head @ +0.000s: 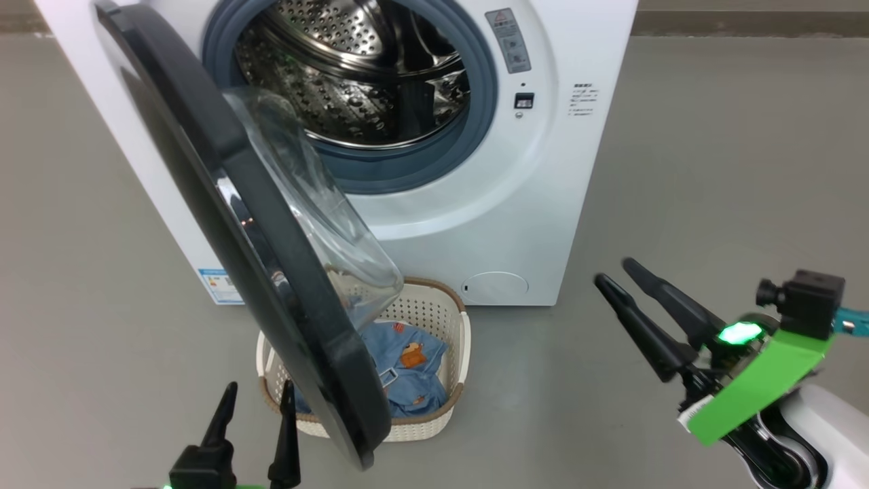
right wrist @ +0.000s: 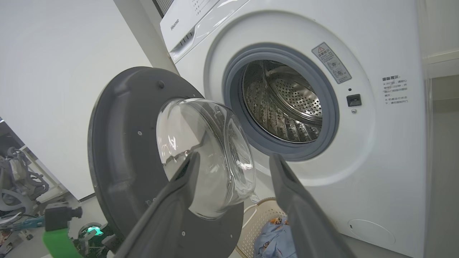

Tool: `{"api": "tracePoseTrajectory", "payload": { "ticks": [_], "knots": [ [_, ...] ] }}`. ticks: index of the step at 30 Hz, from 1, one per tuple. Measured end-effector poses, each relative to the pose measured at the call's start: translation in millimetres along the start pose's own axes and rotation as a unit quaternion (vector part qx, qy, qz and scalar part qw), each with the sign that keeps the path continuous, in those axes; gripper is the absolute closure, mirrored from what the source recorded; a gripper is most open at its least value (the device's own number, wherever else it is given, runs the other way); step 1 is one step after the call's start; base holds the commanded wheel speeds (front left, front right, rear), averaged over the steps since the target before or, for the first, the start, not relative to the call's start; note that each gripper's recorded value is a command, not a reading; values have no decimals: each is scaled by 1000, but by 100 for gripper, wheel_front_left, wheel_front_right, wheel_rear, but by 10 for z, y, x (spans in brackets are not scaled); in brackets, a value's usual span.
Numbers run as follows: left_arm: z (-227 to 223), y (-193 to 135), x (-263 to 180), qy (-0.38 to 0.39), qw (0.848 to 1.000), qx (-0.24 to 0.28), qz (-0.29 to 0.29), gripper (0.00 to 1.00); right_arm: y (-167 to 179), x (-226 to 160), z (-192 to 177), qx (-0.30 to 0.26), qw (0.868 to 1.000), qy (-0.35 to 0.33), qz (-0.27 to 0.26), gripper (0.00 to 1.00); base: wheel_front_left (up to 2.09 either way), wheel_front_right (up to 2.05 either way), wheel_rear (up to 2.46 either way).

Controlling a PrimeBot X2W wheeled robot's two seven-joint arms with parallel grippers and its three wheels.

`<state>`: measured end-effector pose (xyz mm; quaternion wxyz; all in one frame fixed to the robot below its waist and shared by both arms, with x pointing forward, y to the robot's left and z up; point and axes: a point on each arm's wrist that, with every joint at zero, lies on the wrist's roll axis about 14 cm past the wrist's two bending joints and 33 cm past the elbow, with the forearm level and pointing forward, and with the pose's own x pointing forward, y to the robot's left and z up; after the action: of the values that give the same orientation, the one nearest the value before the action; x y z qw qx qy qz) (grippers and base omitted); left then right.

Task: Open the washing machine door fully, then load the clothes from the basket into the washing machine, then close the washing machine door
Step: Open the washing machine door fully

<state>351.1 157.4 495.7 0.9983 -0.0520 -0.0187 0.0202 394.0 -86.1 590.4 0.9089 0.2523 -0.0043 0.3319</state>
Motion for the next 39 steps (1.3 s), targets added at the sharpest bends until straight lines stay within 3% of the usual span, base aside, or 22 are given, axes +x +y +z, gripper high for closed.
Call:
{"api": "tracePoseTrajectory", "payload": {
  "ticks": [7,13,23,31,39],
  "knots": [
    [7,5,-9,-2,1000,8,-4,0,-322,-267,225,-32,996,-53,-68,0,0,0,0],
    [18,51,-43,-4,1000,11,-1,0,-569,-622,150,-52,986,-77,-141,0,0,0,0],
    [15,79,-38,-3,1000,10,1,0,-746,-979,-24,-115,967,-72,-215,0,0,0,0],
    [33,92,-48,-6,1000,10,2,0,-813,-1180,-132,-136,957,-61,-250,0,0,0,0],
    [34,128,-73,-6,1000,10,8,0,-983,-1441,-225,-157,937,-48,-309,0,0,0,0]
  ]
}}
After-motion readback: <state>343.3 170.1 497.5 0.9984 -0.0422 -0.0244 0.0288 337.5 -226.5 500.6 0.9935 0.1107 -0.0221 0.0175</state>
